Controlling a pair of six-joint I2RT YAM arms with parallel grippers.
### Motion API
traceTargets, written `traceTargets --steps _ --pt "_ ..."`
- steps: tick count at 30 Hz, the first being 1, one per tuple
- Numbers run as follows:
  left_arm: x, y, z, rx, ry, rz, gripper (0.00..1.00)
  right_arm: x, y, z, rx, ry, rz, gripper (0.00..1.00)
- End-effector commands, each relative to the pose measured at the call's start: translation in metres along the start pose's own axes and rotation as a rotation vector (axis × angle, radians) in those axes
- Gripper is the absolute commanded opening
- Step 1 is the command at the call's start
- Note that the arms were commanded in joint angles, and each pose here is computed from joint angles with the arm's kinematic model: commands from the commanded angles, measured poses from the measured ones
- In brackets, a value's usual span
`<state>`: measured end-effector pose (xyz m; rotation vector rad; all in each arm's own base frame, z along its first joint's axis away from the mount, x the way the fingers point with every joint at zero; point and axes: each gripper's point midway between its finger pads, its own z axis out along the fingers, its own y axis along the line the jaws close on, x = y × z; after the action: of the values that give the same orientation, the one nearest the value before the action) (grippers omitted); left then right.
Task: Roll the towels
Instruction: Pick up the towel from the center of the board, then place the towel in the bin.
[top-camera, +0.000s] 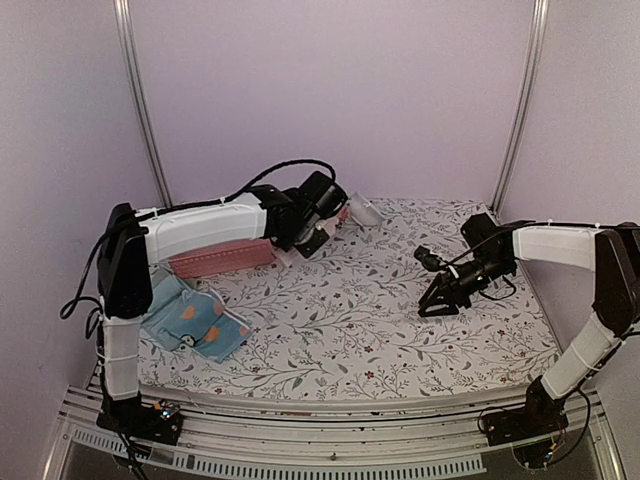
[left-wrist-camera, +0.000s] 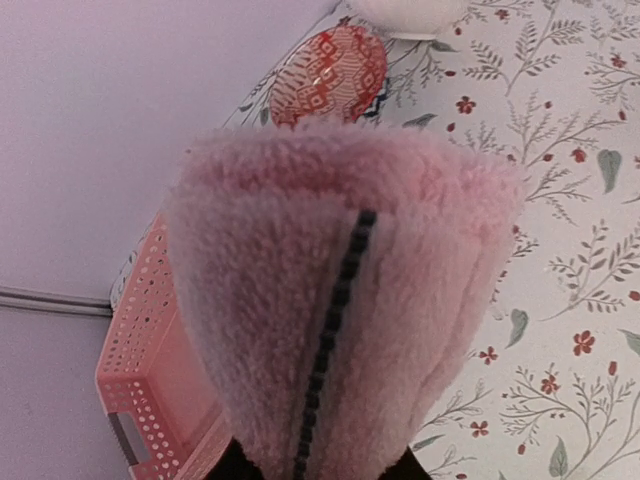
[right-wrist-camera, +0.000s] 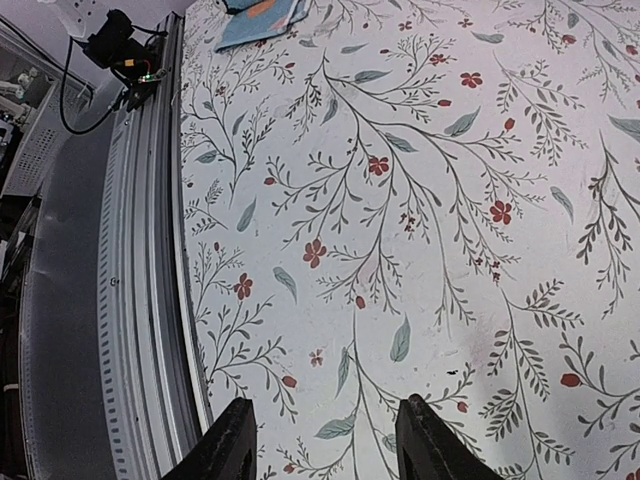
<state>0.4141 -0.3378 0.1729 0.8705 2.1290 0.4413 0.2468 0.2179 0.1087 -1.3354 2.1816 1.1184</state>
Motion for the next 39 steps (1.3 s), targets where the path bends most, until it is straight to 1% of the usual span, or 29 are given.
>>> traceTargets --steps 1,3,8,10,15,18,23,25,29,39 --pt "0.015 0.056 0.022 -0.112 0.1 -0.084 0.0 0.009 -0.005 0.007 -0.013 0.017 0.034 0.48" --pt "0.021 0.087 0.03 -0.156 0.131 -0.143 0.0 0.009 -0.003 0.007 -0.033 0.009 0.047 0.48" --pt "0.049 0.153 0.063 -0.192 0.252 -0.349 0.0 0.015 -0.008 0.013 -0.052 0.028 0.079 0.48" --pt "0.062 0.166 0.075 -0.206 0.298 -0.419 0.0 0.019 -0.009 0.015 -0.058 0.038 0.09 0.48" --pt "0.085 0.202 0.096 -0.263 0.344 -0.575 0.0 0.021 -0.007 0.018 -0.089 0.042 0.107 0.47" --pt "0.102 0.203 0.108 -0.242 0.384 -0.691 0.0 0.018 -0.004 0.017 -0.106 0.03 0.103 0.46" --pt "0.121 0.204 0.119 -0.27 0.425 -0.858 0.0 0.023 -0.008 0.02 -0.105 0.046 0.109 0.46" --pt "0.122 0.201 0.125 -0.23 0.428 -0.914 0.0 0.026 -0.008 0.022 -0.109 0.055 0.118 0.46" --pt "0.123 0.195 0.134 -0.187 0.428 -0.96 0.0 0.028 -0.005 0.023 -0.132 0.059 0.124 0.45" --pt "0.133 0.173 0.164 -0.12 0.464 -1.006 0.0 0.029 -0.003 0.023 -0.141 0.061 0.119 0.44"
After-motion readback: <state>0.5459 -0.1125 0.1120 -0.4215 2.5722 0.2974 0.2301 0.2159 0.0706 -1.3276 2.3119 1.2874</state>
